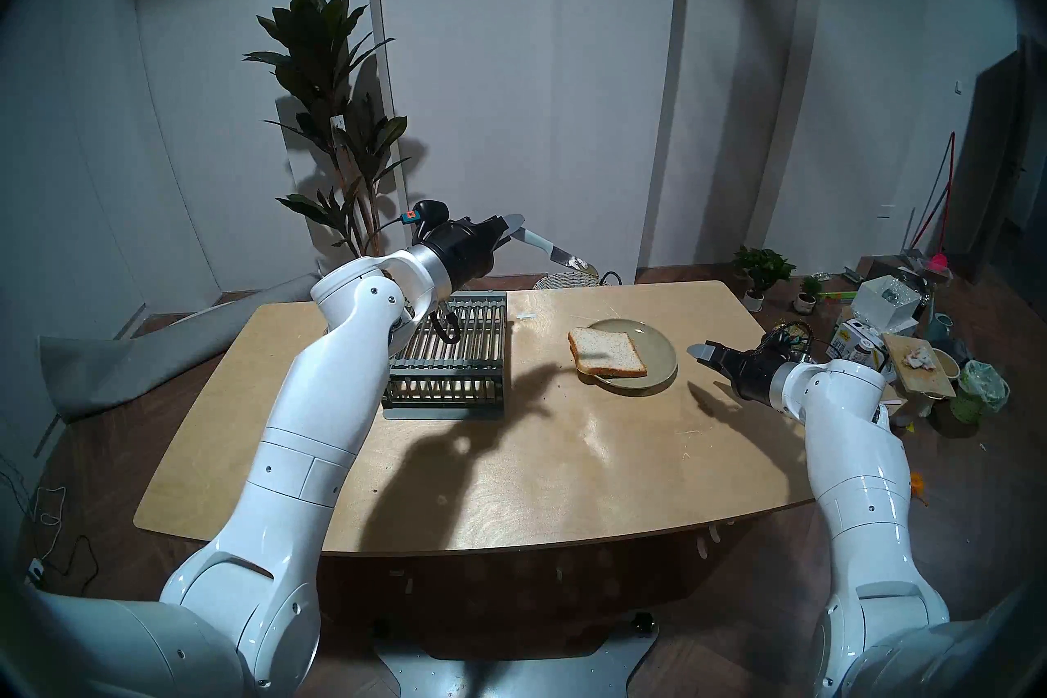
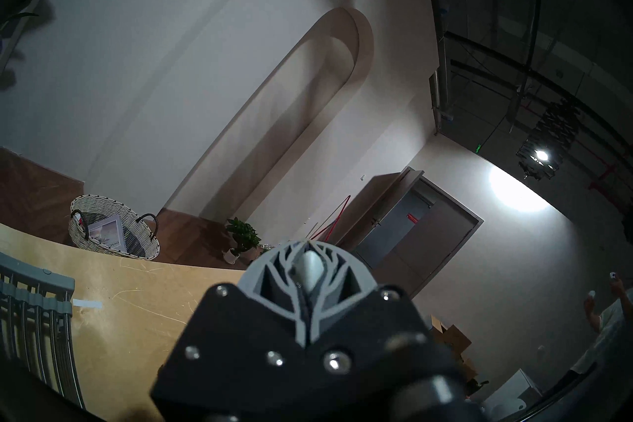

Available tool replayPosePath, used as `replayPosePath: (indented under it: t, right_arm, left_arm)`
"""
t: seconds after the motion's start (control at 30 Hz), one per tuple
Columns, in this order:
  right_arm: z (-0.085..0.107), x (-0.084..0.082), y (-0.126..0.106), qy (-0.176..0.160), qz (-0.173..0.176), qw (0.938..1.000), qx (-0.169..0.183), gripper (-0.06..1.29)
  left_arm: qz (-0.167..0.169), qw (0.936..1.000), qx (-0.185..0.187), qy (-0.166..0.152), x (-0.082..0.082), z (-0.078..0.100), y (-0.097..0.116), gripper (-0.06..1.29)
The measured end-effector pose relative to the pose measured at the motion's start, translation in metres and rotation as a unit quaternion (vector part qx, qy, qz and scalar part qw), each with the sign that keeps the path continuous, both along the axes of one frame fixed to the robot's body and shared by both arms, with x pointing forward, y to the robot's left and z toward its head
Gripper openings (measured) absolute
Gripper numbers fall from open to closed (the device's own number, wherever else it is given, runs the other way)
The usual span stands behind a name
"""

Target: Spread peanut butter over the slice of bread with the knife

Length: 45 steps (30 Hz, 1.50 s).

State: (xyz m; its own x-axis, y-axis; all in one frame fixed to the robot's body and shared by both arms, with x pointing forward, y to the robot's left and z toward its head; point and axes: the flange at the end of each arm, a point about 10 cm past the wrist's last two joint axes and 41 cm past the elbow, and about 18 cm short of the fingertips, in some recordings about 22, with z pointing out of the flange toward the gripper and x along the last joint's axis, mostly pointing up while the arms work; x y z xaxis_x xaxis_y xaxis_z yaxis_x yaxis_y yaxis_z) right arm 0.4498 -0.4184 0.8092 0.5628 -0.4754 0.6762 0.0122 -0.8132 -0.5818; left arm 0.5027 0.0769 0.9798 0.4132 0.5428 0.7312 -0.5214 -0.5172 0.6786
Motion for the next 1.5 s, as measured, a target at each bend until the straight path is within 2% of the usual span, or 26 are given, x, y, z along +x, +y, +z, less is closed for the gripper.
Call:
replayPosePath:
  t: [0.23, 0.47, 0.77, 1.07, 1.5]
  right_arm:
    - [-0.007, 0.004, 0.000, 0.002, -0.002, 1.0000, 0.004, 1.25]
    - [-0.017, 0.009, 0.000, 0.009, -0.011, 0.9998, 0.014, 1.25]
    - [-0.027, 0.016, 0.007, 0.013, -0.017, 0.9994, 0.026, 1.25]
    - [-0.024, 0.024, 0.012, 0.005, -0.019, 0.9992, 0.034, 1.25]
    - [-0.030, 0.033, 0.021, 0.010, -0.021, 0.9988, 0.044, 1.25]
  left_arm:
    - [0.002, 0.9988, -0.034, 0.036, 0.009, -0.015, 0.000, -0.03]
    - [-0.003, 0.9968, -0.047, 0.065, 0.015, -0.032, -0.010, -0.03]
    - [-0.010, 0.9950, -0.049, 0.086, 0.020, -0.048, -0.028, -0.03]
    - [-0.009, 0.9938, -0.050, 0.099, 0.026, -0.056, -0.041, -0.03]
    - [0.008, 0.9928, -0.035, 0.115, 0.036, -0.069, -0.051, -0.03]
